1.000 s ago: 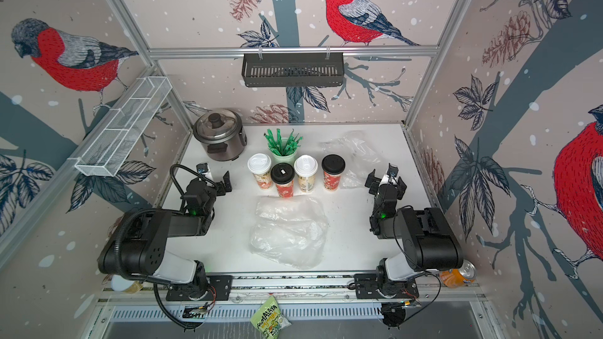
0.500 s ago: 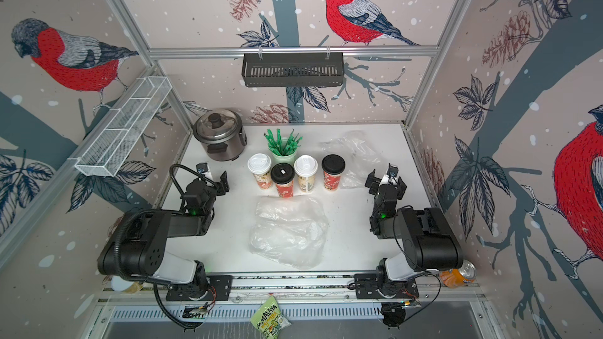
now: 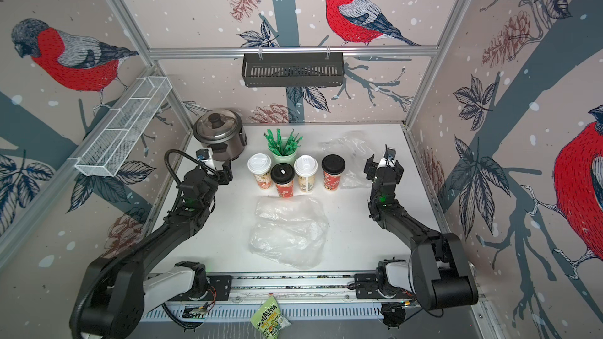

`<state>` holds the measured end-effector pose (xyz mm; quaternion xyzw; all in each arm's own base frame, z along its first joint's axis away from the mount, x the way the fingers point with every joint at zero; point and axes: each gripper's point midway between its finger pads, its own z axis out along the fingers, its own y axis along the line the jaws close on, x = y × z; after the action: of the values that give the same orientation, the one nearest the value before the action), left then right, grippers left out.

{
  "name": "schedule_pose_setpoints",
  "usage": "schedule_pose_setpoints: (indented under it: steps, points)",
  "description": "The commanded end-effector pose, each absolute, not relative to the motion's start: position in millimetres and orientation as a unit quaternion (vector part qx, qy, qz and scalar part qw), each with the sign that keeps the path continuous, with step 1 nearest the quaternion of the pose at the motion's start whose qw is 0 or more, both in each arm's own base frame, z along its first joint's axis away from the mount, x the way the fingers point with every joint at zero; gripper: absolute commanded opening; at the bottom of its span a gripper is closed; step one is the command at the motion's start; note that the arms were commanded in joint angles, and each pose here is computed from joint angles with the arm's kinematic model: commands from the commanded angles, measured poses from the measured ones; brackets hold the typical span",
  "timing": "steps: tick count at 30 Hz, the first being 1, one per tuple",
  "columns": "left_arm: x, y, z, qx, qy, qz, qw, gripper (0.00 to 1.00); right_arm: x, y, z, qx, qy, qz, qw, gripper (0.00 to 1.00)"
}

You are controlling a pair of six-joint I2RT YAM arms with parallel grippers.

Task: Pack milk tea into plastic carrier bags
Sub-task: Adjust the plastic carrier bag at the center of the board.

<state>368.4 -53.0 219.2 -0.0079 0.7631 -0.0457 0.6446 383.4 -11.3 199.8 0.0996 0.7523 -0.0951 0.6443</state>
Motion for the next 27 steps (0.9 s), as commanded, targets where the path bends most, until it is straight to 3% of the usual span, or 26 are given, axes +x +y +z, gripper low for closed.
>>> schedule_pose_setpoints:
  steps: [1,10,19,27]
  points:
    - [350.7,-69.4,222.9,-0.008,0.784,-0.06,0.618,0.72,368.8,-4.1,183.6,0.093,0.799,-0.111,0.584,0.84]
    - [272.3,-146.6,266.4,0.046,0.778,-0.178,0.601,0.68,341.1,56.8,217.3,0.074,0.816,0.007,0.573,0.85]
    - [220.8,-236.6,216.9,0.122,0.843,-0.24,0.466,0.63,329.1,63.6,245.4,0.096,0.824,0.049,0.556,0.97]
    - [184.1,-317.5,174.6,0.195,0.871,-0.251,0.375,0.64,318.7,58.4,276.9,0.116,0.811,0.068,0.569,0.99]
